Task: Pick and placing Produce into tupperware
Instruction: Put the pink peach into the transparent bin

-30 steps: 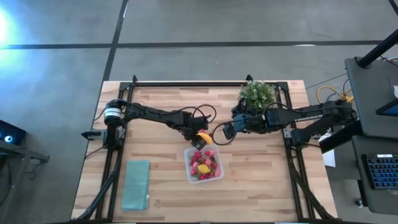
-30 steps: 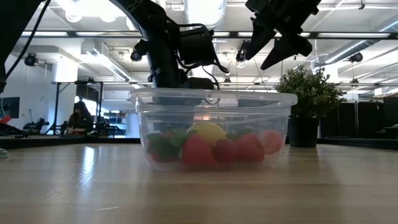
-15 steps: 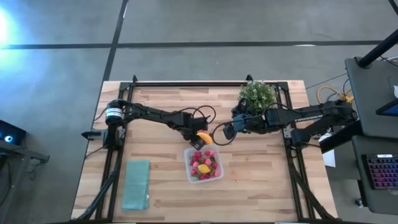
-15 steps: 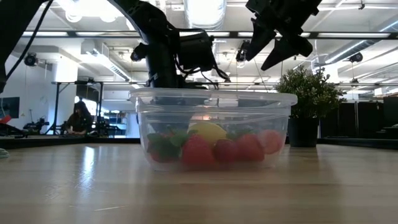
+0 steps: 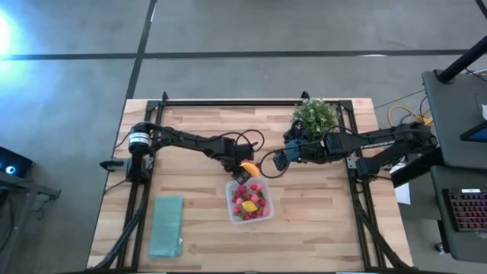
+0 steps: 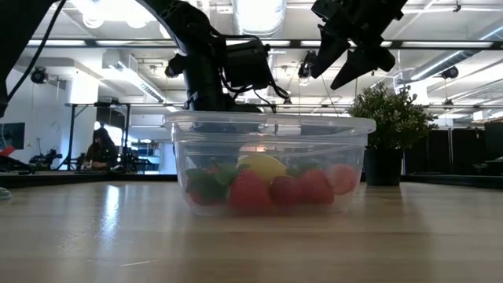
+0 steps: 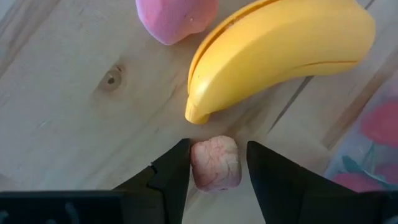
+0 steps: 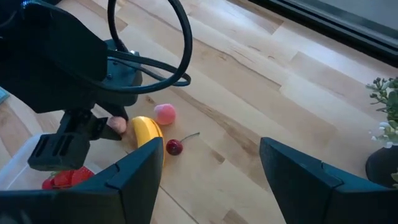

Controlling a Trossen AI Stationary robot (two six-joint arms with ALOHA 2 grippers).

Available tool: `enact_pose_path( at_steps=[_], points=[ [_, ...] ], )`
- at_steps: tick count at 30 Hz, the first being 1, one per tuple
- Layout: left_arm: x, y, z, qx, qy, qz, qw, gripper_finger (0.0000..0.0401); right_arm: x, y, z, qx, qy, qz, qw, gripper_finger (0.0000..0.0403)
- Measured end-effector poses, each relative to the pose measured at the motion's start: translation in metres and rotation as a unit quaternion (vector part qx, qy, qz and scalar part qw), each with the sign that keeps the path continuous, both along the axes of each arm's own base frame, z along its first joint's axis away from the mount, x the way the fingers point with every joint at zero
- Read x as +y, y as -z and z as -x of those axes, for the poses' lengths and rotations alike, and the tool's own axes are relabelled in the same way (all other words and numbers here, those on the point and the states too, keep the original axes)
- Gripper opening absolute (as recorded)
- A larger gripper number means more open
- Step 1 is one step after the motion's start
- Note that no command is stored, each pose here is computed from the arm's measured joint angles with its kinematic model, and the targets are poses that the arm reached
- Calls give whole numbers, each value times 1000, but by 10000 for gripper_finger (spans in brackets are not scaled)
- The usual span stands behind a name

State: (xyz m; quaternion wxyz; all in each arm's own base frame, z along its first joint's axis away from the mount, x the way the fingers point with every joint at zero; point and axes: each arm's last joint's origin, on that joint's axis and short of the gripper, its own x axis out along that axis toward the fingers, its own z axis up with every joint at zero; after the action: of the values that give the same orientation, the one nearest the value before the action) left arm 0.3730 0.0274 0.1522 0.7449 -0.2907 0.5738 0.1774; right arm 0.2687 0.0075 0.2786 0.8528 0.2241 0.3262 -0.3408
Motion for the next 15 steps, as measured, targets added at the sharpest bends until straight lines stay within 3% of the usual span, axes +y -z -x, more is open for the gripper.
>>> enact_pose_path(
  at_steps=[15],
  points=[
    [0,0,2,7,-2,-6,1000,84,0,0,0,-1,1,-1,1000,258]
  ],
)
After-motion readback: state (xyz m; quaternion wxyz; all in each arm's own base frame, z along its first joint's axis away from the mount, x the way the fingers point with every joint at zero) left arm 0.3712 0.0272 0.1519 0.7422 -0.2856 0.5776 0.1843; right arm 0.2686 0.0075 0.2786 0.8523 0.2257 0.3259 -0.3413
